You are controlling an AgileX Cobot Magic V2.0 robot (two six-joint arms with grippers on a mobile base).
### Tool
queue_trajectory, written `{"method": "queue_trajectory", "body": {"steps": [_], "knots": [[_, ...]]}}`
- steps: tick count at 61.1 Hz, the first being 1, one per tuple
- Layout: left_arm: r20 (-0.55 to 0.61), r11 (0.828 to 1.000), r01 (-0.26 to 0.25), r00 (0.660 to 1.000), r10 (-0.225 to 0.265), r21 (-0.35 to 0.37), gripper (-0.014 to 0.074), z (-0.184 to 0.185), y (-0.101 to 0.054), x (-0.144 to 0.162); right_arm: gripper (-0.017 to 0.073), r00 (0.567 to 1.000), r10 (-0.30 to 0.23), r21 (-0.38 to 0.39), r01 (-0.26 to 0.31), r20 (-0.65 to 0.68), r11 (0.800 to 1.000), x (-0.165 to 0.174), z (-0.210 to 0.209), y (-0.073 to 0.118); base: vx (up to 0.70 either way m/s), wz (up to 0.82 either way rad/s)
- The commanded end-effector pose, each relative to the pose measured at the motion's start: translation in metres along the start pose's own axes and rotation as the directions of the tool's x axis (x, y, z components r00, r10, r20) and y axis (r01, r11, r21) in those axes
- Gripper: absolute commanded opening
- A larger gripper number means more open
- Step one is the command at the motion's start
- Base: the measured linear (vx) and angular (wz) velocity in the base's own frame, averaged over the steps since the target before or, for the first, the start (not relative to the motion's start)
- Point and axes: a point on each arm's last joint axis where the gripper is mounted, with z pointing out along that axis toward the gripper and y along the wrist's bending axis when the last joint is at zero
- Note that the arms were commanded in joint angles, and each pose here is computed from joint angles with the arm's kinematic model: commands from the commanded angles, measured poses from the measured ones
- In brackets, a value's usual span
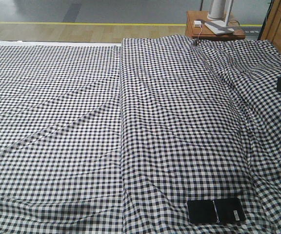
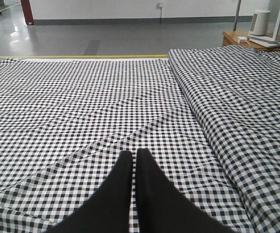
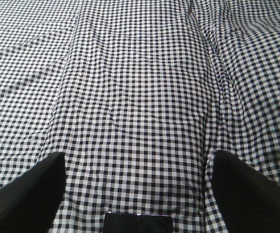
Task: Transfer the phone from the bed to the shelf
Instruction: 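Lower the right gripper toward the black phone on the bed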
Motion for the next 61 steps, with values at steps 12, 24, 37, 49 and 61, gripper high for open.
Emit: {"method": "queue_trajectory", "body": {"steps": [12,24,37,49,61], "knots": [[0.075,1.0,0.012,0.997,-0.012,-0.002,0.0001,0.0,0.0,-0.006,0.0575,0.998,0.068,0.057,-0.068,0.004,0.996,-0.016,0.006,-0.017,0.0,0.0],[0.075,1.0,0.012,0.997,-0.012,-0.002,0.0001,0.0,0.0,-0.006,0.0575,0.989,0.114,0.111,-0.103,-0.099,0.989,-0.007,0.022,-0.061,0.0,0.0],[0.075,1.0,0.012,0.997,-0.012,-0.002,0.0001,0.0,0.0,-0.006,0.0575,0.957,0.221,0.031,-0.22,-0.187,0.975,0.01,0.064,-0.112,0.0,0.0],[0.075,1.0,0.012,0.997,-0.012,-0.002,0.0001,0.0,0.0,-0.006,0.0575,0.917,0.267,-0.051,-0.294,-0.295,0.954,0.039,0.12,-0.148,0.0,0.0],[0.075,1.0,0.012,0.997,-0.012,-0.002,0.0001,0.0,0.0,-0.006,0.0575,0.852,0.244,-0.13,-0.338,-0.463,0.932,0.085,0.177,-0.167,0.0,0.0]]}}
